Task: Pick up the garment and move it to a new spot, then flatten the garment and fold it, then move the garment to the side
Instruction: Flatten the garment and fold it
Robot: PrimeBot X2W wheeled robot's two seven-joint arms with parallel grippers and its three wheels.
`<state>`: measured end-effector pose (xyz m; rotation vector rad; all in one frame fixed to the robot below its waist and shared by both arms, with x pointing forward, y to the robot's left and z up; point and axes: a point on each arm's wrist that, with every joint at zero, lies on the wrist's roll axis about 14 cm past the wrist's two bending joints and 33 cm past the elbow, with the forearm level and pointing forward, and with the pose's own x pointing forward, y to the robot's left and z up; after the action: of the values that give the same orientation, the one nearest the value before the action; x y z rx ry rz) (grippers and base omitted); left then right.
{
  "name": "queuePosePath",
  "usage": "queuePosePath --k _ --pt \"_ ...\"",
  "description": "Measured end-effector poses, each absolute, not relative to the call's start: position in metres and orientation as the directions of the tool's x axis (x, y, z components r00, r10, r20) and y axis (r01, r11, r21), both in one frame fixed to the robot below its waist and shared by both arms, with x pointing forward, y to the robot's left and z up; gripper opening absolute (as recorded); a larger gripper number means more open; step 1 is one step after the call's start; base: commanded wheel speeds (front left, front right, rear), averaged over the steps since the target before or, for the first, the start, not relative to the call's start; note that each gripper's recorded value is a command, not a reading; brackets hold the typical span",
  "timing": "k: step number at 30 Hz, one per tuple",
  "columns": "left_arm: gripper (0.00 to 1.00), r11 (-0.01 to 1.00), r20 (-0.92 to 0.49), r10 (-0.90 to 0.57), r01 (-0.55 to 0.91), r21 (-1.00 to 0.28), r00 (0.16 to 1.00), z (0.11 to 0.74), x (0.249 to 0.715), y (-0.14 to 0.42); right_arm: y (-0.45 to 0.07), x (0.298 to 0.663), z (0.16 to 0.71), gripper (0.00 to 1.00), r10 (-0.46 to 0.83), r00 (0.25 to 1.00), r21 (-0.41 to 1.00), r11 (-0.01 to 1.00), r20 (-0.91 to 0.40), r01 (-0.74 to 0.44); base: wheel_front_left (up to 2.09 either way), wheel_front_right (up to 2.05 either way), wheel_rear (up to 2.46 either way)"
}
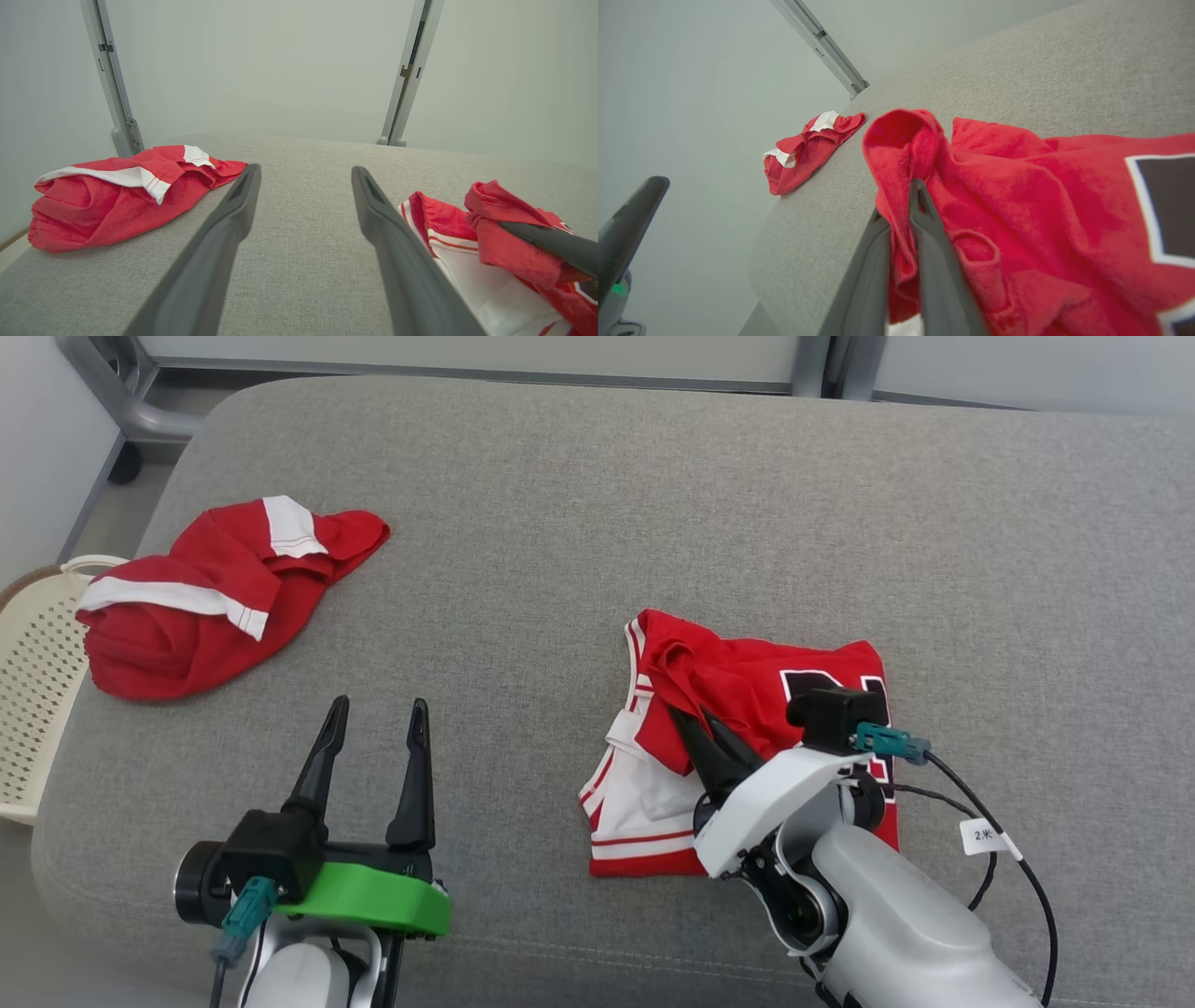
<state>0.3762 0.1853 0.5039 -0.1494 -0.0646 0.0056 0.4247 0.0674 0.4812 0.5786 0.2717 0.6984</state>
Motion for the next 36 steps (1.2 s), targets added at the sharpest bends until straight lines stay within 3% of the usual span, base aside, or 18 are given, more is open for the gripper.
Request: queuePosePath --k 1,2,3,8,16,19,25,31,36 --pt "1.0 0.989 0.063 0.014 -0.004 -0.149 0.998 0.504 0.376 0.186 0.069 0.424 0.478 0.12 0.676 0.735 0.579 0.621 -0.054 -0.528 0.0 0.0 0.0" --pt "1.0 0.989 0.062 0.016 -0.006 -0.149 0.998 0.503 0.376 0.187 0.07 0.424 0.476 0.39 0.677 0.733 0.579 0.621 -0.057 -0.529 0.0 0.0 0.0" --pt "1.0 0.989 0.062 0.018 -0.009 -0.148 0.998 0.503 0.376 0.188 0.072 0.425 0.476 1.0 0.678 0.733 0.593 0.612 -0.054 -0.523 0.0 0.0 0.0" --pt "1.0 0.989 0.054 0.022 -0.014 -0.146 0.998 0.5 0.378 0.188 0.086 0.42 0.482 1.0 0.705 0.709 0.632 0.562 -0.027 -0.534 0.0 0.0 0.0" --pt "1.0 0.989 0.053 0.011 -0.003 -0.148 0.999 0.499 0.384 0.185 0.088 0.429 0.537 1.0 0.69 0.708 0.649 0.471 0.151 -0.598 0.0 0.0 0.0" --pt "1.0 0.989 0.057 0.003 0.005 -0.147 0.998 0.5 0.386 0.182 0.052 0.451 0.572 1.0 0.599 0.756 0.599 0.513 0.263 -0.615 0.0 0.0 0.0" --pt "1.0 0.989 0.071 -0.006 0.016 -0.148 0.997 0.504 0.388 0.179 -0.031 0.46 0.581 1.0 0.418 0.852 0.495 0.694 0.315 -0.523 0.0 0.0 0.0" --pt "1.0 0.989 0.083 -0.023 0.035 -0.143 0.996 0.508 0.39 0.174 -0.095 0.45 0.568 1.0 0.304 0.91 0.345 0.853 0.283 -0.392 0.0 0.0 0.0" --pt "1.0 0.99 0.092 -0.026 0.039 -0.133 0.995 0.511 0.39 0.175 -0.131 0.435 0.557 1.0 0.241 0.938 0.248 0.921 0.249 -0.302 0.0 0.0 0.0"
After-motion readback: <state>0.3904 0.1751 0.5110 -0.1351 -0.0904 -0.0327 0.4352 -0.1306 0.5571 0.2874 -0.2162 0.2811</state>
